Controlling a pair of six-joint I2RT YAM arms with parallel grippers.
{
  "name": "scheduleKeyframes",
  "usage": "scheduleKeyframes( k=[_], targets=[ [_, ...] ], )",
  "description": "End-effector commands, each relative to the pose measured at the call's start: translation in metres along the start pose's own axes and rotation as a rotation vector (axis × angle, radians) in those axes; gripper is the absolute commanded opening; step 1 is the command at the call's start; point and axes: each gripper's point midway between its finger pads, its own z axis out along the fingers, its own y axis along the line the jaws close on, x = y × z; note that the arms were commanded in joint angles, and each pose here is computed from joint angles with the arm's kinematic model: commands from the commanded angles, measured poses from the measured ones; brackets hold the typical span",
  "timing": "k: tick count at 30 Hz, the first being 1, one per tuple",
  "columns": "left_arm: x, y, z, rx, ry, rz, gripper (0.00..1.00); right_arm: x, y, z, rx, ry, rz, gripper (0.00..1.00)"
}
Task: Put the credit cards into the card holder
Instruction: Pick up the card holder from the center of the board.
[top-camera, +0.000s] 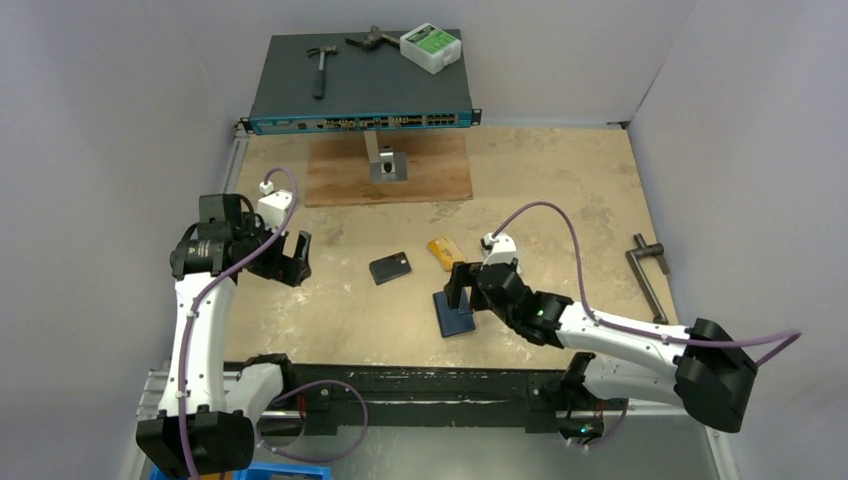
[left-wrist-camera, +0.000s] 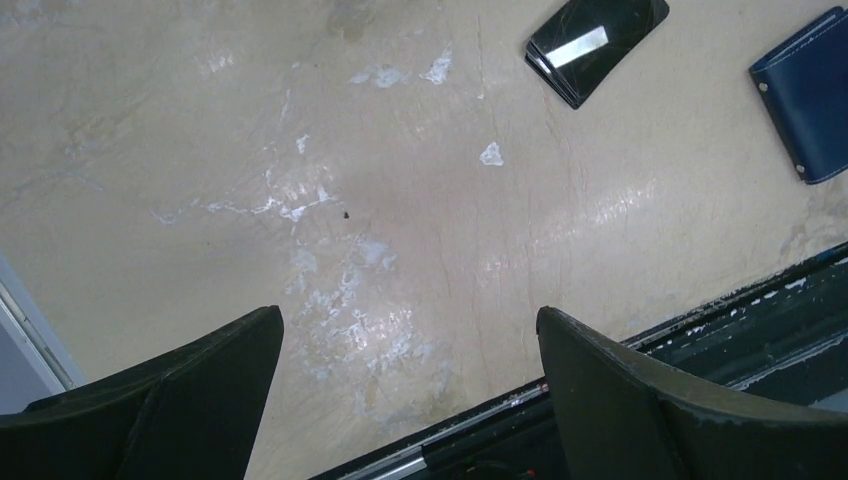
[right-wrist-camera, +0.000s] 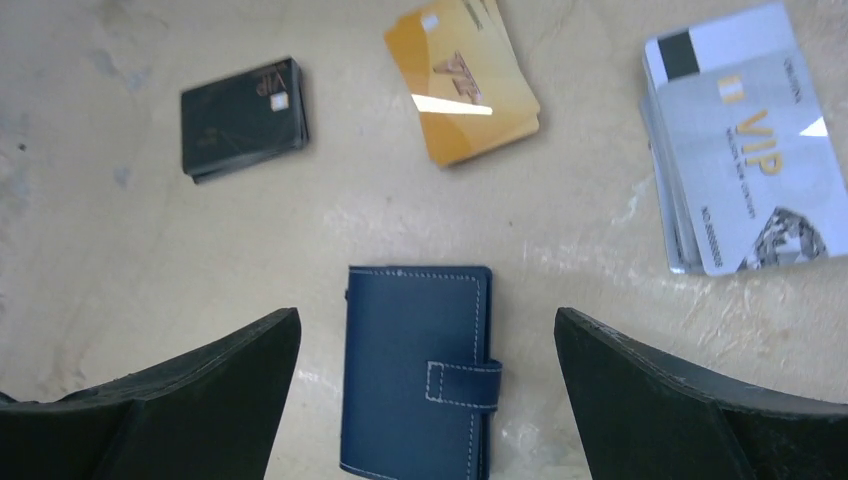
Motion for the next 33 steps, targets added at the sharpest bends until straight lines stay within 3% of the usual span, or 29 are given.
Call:
scheduleKeyframes(
  k=[1,13,23,27,33],
  targets=[
    [0.009,-0.003,-0.006,0.01,0.025,0.031,1.0,0.018,-0.015,0.0,0.074,0.019,0.027,0.99],
    [-0.005,-0.015,-0.016,0.067,0.001,0.029,1.0,0.075,-0.01,0.006,0.017,0.195,0.067,0.87],
    [-0.01,-0.028,-0.012,0.063,0.019,0.172,1.0,0.108,0.005,-0.005,-0.126,0.309,0.138,0.77],
    [-0.013,-0.033,-0.012,0.075,0.011,0.215,1.0,0.119,0.005,-0.002,-0.107,0.357,0.154,0.62],
    [-0.007,-0.038,-0.011,0.094,0.011,0.219,1.0,0.124,-0.001,0.007,-0.058,0.352,0.184,0.2]
  ],
)
